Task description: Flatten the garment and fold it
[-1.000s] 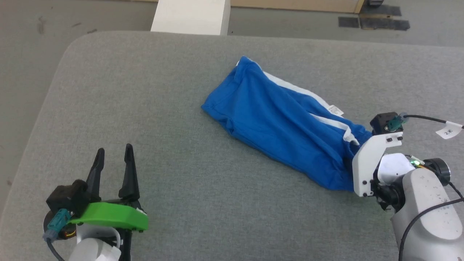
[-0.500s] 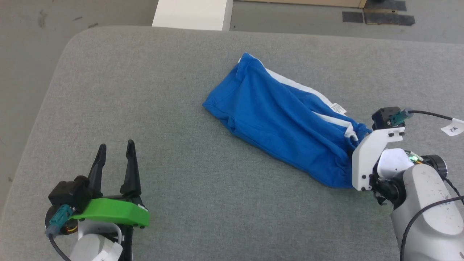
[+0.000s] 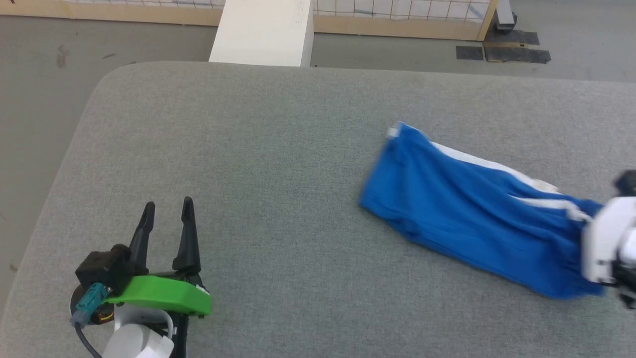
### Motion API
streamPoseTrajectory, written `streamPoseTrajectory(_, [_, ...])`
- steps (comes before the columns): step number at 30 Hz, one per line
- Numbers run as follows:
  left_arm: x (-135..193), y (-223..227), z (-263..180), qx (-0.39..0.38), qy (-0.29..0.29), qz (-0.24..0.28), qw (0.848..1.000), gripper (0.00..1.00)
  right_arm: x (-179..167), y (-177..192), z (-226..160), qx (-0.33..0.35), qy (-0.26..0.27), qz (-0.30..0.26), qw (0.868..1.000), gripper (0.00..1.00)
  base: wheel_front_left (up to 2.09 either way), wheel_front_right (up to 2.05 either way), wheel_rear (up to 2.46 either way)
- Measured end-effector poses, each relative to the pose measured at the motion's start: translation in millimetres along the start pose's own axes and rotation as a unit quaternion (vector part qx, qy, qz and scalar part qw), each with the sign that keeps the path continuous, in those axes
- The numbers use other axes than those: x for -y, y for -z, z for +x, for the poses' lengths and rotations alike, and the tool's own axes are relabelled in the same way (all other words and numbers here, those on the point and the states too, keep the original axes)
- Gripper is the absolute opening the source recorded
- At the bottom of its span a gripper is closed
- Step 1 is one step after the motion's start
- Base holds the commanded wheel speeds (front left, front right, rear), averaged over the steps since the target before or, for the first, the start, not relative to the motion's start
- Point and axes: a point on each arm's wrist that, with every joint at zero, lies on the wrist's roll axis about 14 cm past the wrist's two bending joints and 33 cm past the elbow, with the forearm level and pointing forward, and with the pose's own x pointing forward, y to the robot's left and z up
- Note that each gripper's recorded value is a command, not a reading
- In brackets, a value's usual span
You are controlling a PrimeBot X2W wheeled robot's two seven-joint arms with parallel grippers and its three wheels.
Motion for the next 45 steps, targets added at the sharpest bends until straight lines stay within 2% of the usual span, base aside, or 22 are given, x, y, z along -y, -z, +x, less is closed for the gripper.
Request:
streamPoseTrajectory(4, [1,2,-1,-0.003,0.001,0.0,1.0,1.0,28,9,-7,-0.021,0.04,0.005,0.999,0.0,0.0,0.0,0.0])
streamPoseTrajectory(9, [2,2,-2,-0.004,0.003,0.0,1.0,1.0,25,7,-14,-0.032,0.042,-0.007,0.999,0.0,0.0,0.0,0.0])
streamPoseTrajectory(18, [6,3,-4,-0.006,0.008,-0.002,1.0,1.0,-39,-18,-37,-0.031,-0.042,-0.061,0.997,0.0,0.0,0.0,0.0])
streamPoseTrajectory(26, [3,12,-5,-0.018,0.004,-0.006,1.0,1.0,-96,-51,-35,-0.002,-0.105,-0.071,0.992,0.0,0.0,0.0,0.0])
streamPoseTrajectory(28, [0,14,-4,-0.021,0.0,-0.006,1.0,1.0,-112,-58,-29,0.006,-0.119,-0.067,0.991,0.0,0.0,0.0,0.0])
streamPoseTrajectory(29, [-4,16,-3,-0.023,-0.007,-0.007,1.0,1.0,-130,-66,-17,0.014,-0.131,-0.067,0.989,0.0,0.0,0.0,0.0])
streamPoseTrajectory(34, [-12,20,-1,-0.028,-0.019,-0.008,0.999,1.0,-156,-75,5,0.018,-0.144,-0.068,0.987,0.0,0.0,0.0,0.0])
streamPoseTrajectory(45, [-23,31,4,-0.04,-0.038,-0.01,0.998,1.0,-184,-64,51,-0.016,-0.149,-0.077,0.986,0.0,0.0,0.0,0.0])
